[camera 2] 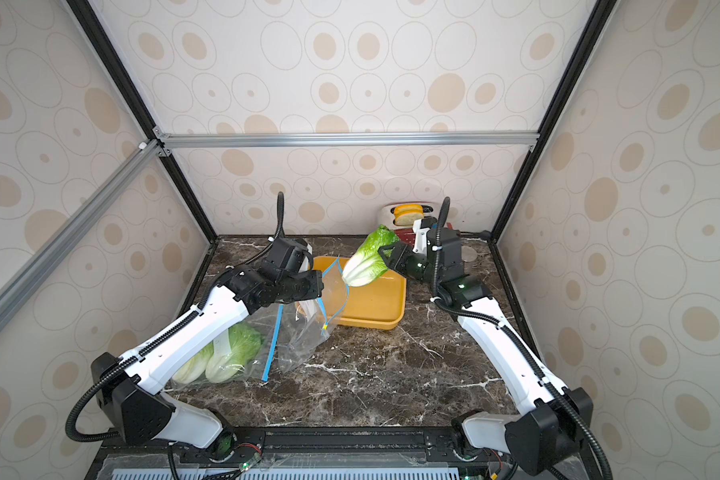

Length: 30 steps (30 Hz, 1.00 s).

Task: Put the chinese cabbages into a zipper bag and zip it
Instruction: Place the Chinese cabbage in the zipper food storage bag.

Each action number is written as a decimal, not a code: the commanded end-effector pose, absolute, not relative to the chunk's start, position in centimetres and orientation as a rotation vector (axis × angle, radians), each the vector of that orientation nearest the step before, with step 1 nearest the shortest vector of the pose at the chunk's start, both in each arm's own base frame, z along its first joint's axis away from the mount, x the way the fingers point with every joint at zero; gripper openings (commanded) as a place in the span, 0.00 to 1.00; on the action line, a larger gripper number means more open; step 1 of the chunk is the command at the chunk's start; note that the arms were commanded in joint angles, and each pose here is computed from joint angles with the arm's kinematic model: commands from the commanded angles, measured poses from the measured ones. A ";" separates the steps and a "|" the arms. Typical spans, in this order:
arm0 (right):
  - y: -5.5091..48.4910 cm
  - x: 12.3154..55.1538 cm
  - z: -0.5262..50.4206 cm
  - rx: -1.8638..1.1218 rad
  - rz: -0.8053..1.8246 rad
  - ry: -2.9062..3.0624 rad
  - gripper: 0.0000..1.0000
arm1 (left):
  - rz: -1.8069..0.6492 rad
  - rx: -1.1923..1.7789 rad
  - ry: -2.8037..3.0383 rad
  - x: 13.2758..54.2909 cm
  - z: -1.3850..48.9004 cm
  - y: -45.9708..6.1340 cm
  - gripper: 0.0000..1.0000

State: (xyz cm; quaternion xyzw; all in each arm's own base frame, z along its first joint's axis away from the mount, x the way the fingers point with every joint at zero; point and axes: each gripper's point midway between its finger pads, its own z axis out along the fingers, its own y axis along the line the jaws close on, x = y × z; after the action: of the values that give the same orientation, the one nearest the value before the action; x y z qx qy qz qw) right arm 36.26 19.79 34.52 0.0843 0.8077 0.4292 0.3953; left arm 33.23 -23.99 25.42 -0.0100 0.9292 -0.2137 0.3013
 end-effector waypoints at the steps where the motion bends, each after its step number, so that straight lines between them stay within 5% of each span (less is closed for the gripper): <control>1: 20.9 34.8 37.1 0.113 1.099 2.015 0.43 | -0.631 -0.055 2.398 34.0 28.0 -24.8 0.00; 8: 24.9 35.0 36.2 -0.007 1.077 2.057 0.43 | -0.681 -0.064 2.361 34.3 29.3 -25.6 0.00; 19: 24.0 36.0 33.7 -0.081 0.651 2.092 0.41 | -0.779 -0.071 2.263 32.9 33.4 -25.3 0.00; 30: 27.5 33.7 37.9 -0.119 0.880 1.925 0.42 | -0.976 -0.143 2.113 33.4 37.3 -27.8 0.00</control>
State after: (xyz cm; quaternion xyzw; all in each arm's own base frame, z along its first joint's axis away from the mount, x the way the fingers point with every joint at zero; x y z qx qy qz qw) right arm 34.53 27.29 34.13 -0.0603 0.8315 0.3143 0.4541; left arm 33.41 -26.76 33.64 -0.0426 0.8668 -0.3336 0.3683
